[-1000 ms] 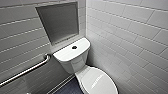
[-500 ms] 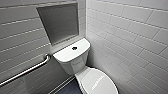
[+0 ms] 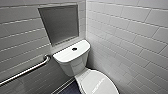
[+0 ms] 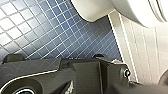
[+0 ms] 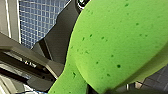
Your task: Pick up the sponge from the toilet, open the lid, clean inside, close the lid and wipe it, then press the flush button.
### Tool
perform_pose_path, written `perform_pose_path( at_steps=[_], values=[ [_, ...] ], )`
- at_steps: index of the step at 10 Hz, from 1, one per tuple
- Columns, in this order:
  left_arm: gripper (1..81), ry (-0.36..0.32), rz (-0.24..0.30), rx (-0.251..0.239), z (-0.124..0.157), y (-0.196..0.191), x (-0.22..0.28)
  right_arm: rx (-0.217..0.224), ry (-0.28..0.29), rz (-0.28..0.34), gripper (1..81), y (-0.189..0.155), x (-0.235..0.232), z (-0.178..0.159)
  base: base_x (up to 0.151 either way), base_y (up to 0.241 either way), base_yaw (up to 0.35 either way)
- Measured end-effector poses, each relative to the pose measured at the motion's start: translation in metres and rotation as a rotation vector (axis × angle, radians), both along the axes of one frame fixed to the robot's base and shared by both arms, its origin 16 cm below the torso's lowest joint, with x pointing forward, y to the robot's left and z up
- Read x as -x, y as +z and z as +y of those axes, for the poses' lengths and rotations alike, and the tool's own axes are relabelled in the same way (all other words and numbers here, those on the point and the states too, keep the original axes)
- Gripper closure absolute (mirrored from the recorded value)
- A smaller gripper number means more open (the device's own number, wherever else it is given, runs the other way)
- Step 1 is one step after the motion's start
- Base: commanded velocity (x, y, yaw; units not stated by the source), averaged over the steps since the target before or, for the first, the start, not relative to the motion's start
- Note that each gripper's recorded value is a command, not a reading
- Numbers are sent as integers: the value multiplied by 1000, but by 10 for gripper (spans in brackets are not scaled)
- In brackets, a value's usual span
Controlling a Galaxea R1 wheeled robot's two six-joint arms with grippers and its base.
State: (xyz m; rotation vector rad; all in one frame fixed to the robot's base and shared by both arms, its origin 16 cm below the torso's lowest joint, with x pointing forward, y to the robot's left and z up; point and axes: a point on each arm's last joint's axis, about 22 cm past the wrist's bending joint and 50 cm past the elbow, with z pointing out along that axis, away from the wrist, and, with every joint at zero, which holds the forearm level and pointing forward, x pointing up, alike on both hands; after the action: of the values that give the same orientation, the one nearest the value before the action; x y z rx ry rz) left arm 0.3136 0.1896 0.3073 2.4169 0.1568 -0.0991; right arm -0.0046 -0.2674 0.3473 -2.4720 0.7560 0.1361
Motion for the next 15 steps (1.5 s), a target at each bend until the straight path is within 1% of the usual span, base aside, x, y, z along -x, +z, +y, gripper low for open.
perform_pose_path(
  at_steps=[2,3,4,5,7,10,13,15],
  values=[
    [10,-14,-31,64,-44,8,-23,-3,-1,-2,811,0,-1,2,0,0,0],
    [10,-18,-58,88,-61,14,-41,-3,-2,-1,811,0,-1,2,0,0,0],
    [10,-18,-80,101,-70,18,-59,-3,-2,-1,811,0,-1,2,0,0,0],
    [10,-5,-81,110,-76,21,-71,1,0,-1,811,-2,0,2,0,0,0],
    [10,38,-60,131,-91,26,-97,10,-3,-3,811,-6,1,1,0,0,0],
    [10,85,-72,159,-119,34,-139,6,-4,-14,811,-10,-7,5,0,0,0],
    [10,96,-70,189,-154,37,-156,7,-4,-14,811,-10,-8,4,0,0,0],
    [10,106,-81,195,-168,37,-175,8,-4,-8,811,-11,-6,6,0,0,0]
  ],
)
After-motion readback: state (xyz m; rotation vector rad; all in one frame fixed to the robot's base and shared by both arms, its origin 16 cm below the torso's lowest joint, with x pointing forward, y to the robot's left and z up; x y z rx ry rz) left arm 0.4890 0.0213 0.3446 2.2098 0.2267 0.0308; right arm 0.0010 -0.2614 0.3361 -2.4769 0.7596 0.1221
